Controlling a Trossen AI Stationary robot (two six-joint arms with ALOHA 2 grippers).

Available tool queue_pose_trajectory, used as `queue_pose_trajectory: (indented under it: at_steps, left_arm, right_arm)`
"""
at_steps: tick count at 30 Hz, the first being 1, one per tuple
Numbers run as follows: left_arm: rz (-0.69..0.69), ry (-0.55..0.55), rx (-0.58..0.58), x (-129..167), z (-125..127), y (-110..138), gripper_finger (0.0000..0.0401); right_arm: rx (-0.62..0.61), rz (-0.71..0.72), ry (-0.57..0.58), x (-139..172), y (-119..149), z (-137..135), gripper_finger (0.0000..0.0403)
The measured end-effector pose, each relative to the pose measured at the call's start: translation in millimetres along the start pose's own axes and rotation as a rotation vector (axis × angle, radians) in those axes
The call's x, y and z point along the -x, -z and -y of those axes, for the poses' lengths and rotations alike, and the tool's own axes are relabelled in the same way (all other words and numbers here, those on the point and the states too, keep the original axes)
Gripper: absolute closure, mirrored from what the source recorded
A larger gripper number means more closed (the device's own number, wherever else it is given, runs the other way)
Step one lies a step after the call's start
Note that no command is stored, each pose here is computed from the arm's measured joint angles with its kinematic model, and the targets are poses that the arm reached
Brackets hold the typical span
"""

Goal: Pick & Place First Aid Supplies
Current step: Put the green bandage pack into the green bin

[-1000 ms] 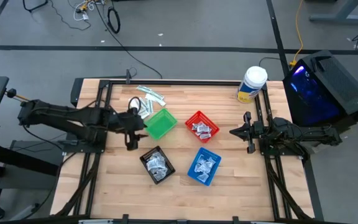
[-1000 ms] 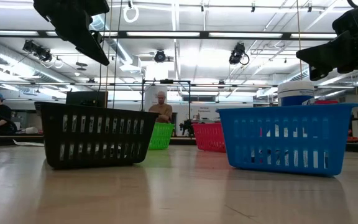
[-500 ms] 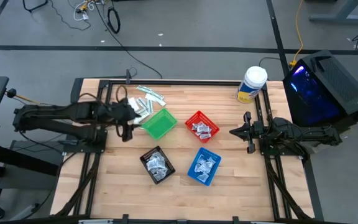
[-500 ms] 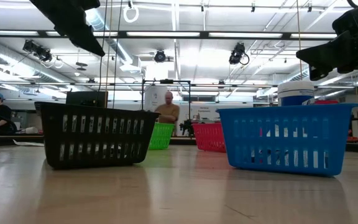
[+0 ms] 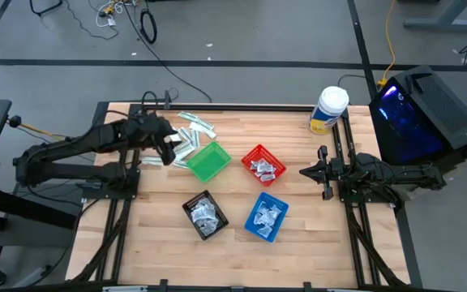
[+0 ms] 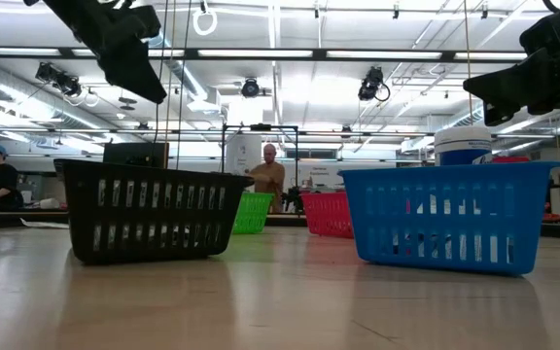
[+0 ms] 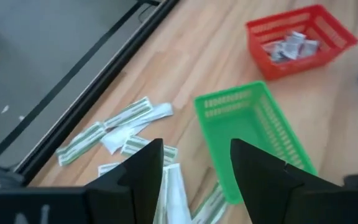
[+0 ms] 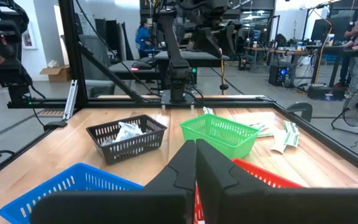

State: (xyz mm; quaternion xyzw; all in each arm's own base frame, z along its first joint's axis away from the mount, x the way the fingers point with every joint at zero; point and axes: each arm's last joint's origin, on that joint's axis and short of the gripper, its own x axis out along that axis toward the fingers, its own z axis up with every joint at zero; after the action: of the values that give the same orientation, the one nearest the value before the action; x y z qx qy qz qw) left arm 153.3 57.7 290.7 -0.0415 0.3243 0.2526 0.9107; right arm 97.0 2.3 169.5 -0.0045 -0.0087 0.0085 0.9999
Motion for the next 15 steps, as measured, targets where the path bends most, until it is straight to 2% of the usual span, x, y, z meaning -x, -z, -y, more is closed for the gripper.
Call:
queue_pose_trajectory:
  at_steps: [4,10,15]
  left_arm:
    - [-0.005,-0.036,0.087,-3.3,-8.1,-0.7,0.0181]
    - [-0.030,-0.146,0.305,-11.6,-22.5,0.2,0.0138]
    - [-0.062,-0.201,0.446,-21.7,-31.9,1.7,0.0125]
  right_arm:
    - [0.000,0.000,0.000,0.0,0.0,0.0,0.0390]
    - [0.000,0.000,0.000,0.0,0.0,0.0,0.0390]
    - [0.000,0.000,0.000,0.0,-0.1,0.0,0.0390]
